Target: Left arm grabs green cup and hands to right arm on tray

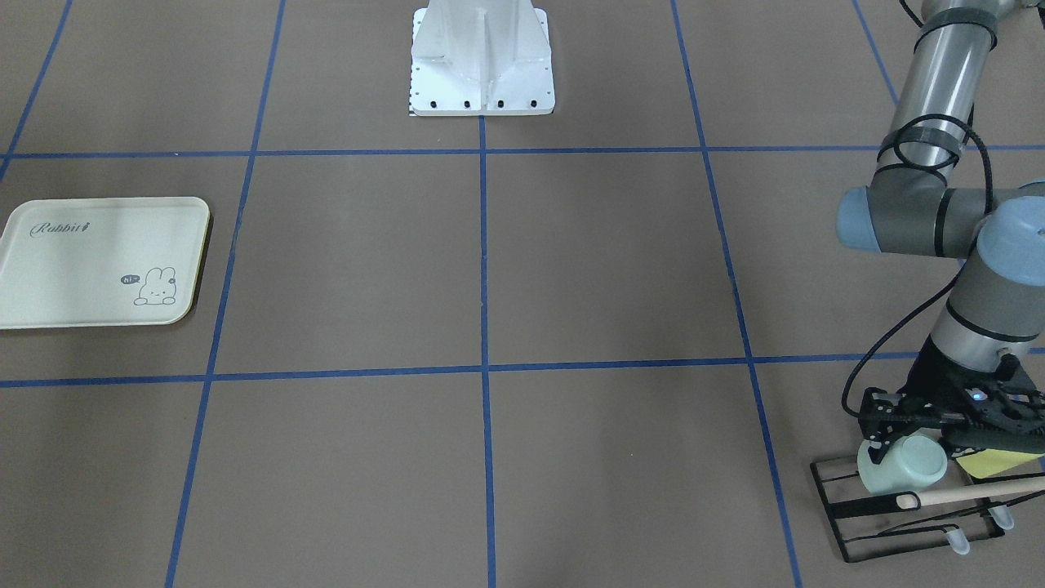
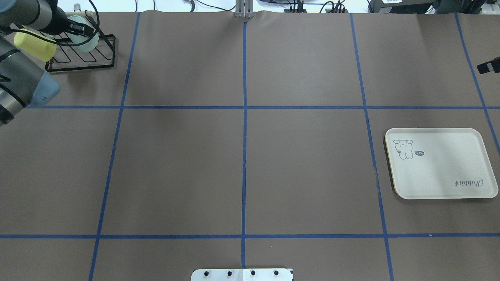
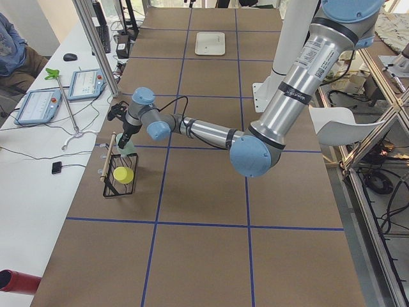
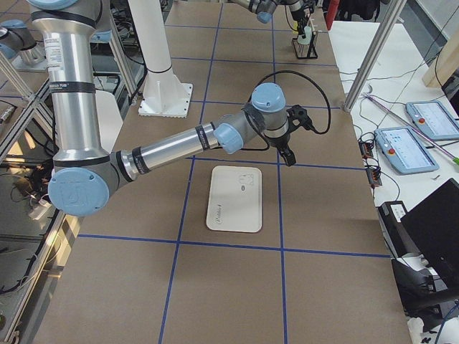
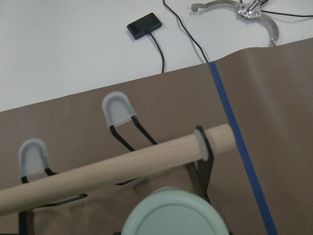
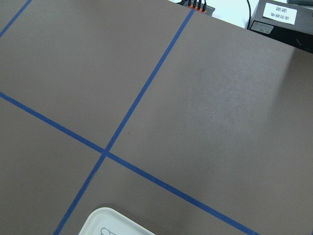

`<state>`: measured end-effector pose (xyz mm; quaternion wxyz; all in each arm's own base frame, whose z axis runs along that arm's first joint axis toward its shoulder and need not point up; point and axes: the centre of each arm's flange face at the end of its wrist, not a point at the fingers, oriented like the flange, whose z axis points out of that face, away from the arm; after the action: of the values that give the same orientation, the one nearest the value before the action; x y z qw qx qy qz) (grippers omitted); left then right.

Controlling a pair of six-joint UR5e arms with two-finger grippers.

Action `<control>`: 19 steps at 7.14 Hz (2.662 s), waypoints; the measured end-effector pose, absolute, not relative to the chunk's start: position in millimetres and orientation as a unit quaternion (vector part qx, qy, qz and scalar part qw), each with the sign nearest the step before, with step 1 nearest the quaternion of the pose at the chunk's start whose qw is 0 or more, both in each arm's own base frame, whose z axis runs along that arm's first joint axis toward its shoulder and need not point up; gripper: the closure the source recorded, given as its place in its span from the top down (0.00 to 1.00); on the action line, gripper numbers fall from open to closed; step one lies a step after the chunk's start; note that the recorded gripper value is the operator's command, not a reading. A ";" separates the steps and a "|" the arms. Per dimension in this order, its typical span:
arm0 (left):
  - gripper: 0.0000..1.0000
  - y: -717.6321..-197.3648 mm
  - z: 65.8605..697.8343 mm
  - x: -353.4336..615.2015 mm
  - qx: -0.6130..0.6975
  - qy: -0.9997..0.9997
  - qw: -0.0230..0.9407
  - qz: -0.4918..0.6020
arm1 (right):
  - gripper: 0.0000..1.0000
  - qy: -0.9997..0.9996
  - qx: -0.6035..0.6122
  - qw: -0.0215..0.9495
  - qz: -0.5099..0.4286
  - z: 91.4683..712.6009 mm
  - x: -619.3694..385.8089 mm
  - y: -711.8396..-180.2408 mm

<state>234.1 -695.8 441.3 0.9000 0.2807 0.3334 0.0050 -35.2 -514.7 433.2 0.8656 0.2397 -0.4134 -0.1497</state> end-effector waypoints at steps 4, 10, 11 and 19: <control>0.02 -665.8 420.9 166.1 0.285 0.384 0.878 0.003 | 1.00 -0.413 0.240 0.865 -0.150 432.5 -35.2 -514.5; 0.02 -642.8 364.9 142.3 0.238 0.520 0.814 -0.102 | 1.00 -0.453 0.228 0.858 -0.083 372.1 -62.1 -528.6; 0.02 -639.0 357.6 151.4 0.232 0.537 0.803 -0.114 | 0.99 -0.471 0.229 0.850 -0.057 338.8 -69.8 -528.0; 0.02 -573.6 237.5 198.3 0.175 0.646 0.719 -0.185 | 0.99 -0.637 0.267 0.715 0.110 176.2 -175.9 -493.3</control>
<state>198.3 -573.6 237.5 0.7192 0.1754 0.6463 -0.1851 -175.9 -493.3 176.2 0.7150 0.2665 -0.6369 0.1099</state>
